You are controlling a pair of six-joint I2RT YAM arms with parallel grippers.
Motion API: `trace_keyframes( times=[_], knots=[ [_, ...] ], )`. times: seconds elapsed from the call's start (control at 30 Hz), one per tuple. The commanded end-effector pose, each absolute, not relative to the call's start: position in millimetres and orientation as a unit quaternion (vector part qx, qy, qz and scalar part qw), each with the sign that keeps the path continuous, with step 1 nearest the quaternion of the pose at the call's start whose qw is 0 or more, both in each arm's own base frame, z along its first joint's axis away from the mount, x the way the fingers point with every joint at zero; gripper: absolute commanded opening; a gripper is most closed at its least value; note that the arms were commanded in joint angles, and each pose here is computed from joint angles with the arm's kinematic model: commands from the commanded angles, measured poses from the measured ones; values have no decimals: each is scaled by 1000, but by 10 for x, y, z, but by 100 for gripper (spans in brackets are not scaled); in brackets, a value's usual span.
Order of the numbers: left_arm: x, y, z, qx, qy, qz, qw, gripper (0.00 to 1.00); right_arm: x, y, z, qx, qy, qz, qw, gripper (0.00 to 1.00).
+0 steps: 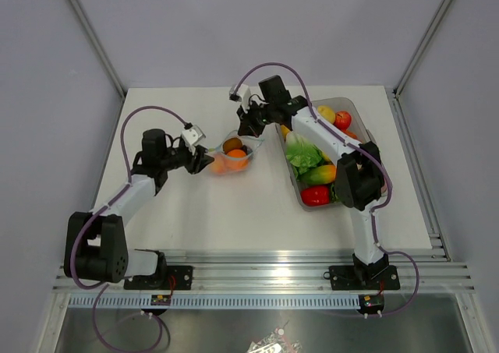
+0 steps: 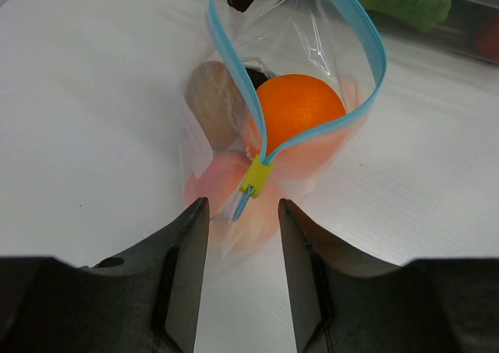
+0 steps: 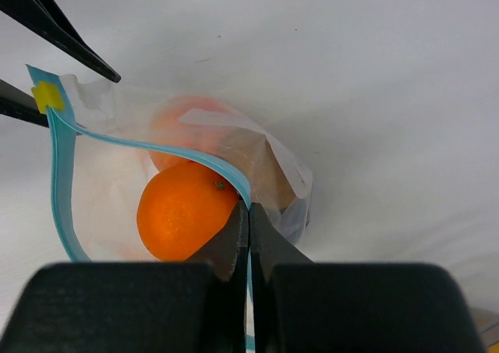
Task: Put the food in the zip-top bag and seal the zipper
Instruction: Zip the zipper food storage bag at the center of the board.
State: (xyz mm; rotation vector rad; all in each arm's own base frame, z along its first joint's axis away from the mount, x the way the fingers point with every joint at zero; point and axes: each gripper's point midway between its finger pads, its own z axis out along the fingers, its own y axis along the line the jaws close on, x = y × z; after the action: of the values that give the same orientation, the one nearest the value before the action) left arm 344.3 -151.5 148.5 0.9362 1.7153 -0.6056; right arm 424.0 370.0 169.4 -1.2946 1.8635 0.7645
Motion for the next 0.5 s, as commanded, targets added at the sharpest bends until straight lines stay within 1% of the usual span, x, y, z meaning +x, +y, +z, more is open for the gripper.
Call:
trace_keyframes(
  times=[0.0, 0.27, 0.3, 0.37, 0.4, 0.47],
  knots=[
    [3481, -1592, 1642, 401, 686, -274, 543, 43, 4183, 3799, 2158, -499, 692, 328, 405, 0],
    [3569, -1703, 1632, 388, 680, -317, 536, 32, 4166, 3812, 2167, -499, 691, 334, 402, 0],
    [3565, -1699, 1615, 389, 681, -318, 532, 29, 4165, 3814, 2148, -499, 692, 335, 399, 0],
    [3578, -1702, 1611, 391, 680, -318, 532, 7, 4172, 3810, 2120, -500, 695, 335, 393, 0],
    [3583, -1697, 1611, 390, 682, -318, 531, 0, 4172, 3817, 2120, -500, 696, 335, 392, 0],
    [3566, -1708, 1615, 391, 681, -324, 528, 0, 4198, 3818, 2111, -496, 702, 334, 387, 0]
  ],
)
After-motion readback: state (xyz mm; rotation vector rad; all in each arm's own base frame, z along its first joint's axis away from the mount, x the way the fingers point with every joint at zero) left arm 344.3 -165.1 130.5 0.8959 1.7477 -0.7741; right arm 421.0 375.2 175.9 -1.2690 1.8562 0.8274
